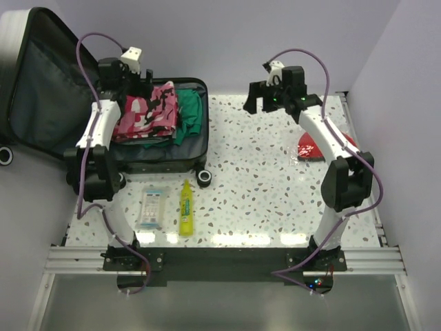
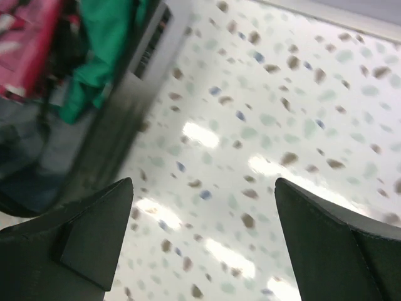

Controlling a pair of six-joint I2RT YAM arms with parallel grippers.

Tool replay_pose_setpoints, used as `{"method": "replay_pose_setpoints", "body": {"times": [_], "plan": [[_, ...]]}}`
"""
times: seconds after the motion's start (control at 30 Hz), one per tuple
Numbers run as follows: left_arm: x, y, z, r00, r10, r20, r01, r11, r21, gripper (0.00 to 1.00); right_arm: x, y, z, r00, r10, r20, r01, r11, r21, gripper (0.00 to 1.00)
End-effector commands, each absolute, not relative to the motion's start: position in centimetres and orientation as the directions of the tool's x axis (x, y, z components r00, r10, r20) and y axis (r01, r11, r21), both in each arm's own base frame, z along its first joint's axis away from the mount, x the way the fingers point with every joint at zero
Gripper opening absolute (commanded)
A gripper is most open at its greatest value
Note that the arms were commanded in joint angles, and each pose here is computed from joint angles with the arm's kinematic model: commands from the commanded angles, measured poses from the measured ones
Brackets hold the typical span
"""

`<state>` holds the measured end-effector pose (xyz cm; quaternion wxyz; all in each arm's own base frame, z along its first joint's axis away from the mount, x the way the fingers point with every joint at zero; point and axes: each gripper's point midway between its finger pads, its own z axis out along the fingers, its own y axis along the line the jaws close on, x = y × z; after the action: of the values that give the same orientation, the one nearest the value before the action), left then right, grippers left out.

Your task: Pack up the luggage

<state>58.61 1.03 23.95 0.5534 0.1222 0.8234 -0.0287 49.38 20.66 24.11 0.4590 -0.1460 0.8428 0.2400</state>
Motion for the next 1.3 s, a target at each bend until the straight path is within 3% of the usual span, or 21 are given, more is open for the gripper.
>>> {"method": "replay_pose_setpoints", "body": {"times": [0.0,0.23,0.43,0.47,0.63,0.8,0.97,1.0,1.17,1.27], "plan": [[55.2,-1.1,27.3,-0.302,0.239,-0.923,0.319,0.938,0.138,1.00,47.2,13.8,23.7,-0.587,-0.179,-0.789,-0.438,0.890,0.124,0.99],[50.9,-4.6,27.7,-0.317,0.238,-0.918,0.410,0.907,0.094,1.00,45.8,-0.7,15.4,-0.799,-0.246,-0.549,-0.278,0.960,-0.025,0.99],[48.4,-6.6,26.4,-0.346,0.253,-0.903,0.455,0.887,0.074,1.00,46.3,-5.7,11.5,-0.869,-0.278,-0.410,-0.260,0.960,-0.101,0.98],[48.2,-6.6,26.2,-0.357,0.252,-0.899,0.454,0.888,0.068,1.00,45.8,-5.8,9.6,-0.893,-0.281,-0.351,-0.270,0.959,-0.081,0.97],[47.3,-6.4,26.5,-0.366,0.247,-0.897,0.437,0.897,0.069,1.00,46.3,-5.9,6.5,-0.920,-0.275,-0.277,-0.272,0.961,-0.053,0.94],[46.3,-6.1,26.8,-0.377,0.249,-0.892,0.427,0.902,0.071,1.00,43.6,-2.7,3.9,-0.930,-0.330,-0.163,-0.350,0.929,0.117,0.85],[45.3,-6.2,26.8,-0.379,0.244,-0.892,0.429,0.901,0.064,1.00,39.6,1.9,2.7,-0.850,-0.514,-0.113,-0.526,0.826,0.204,0.57],[45.1,-6.2,26.9,-0.379,0.244,-0.893,0.432,0.900,0.062,1.00,39.1,3.4,3.0,-0.822,-0.555,-0.126,-0.569,0.793,0.218,0.56],[43.6,-7.3,26.1,-0.367,0.252,-0.895,0.485,0.873,0.047,1.00,36.9,7.6,6.0,-0.710,-0.667,-0.226,-0.704,0.673,0.227,0.59],[43.0,-7.6,25.8,-0.363,0.241,-0.900,0.488,0.872,0.037,1.00,35.9,8.8,8.0,-0.690,-0.675,-0.262,-0.724,0.635,0.269,0.71]]}}
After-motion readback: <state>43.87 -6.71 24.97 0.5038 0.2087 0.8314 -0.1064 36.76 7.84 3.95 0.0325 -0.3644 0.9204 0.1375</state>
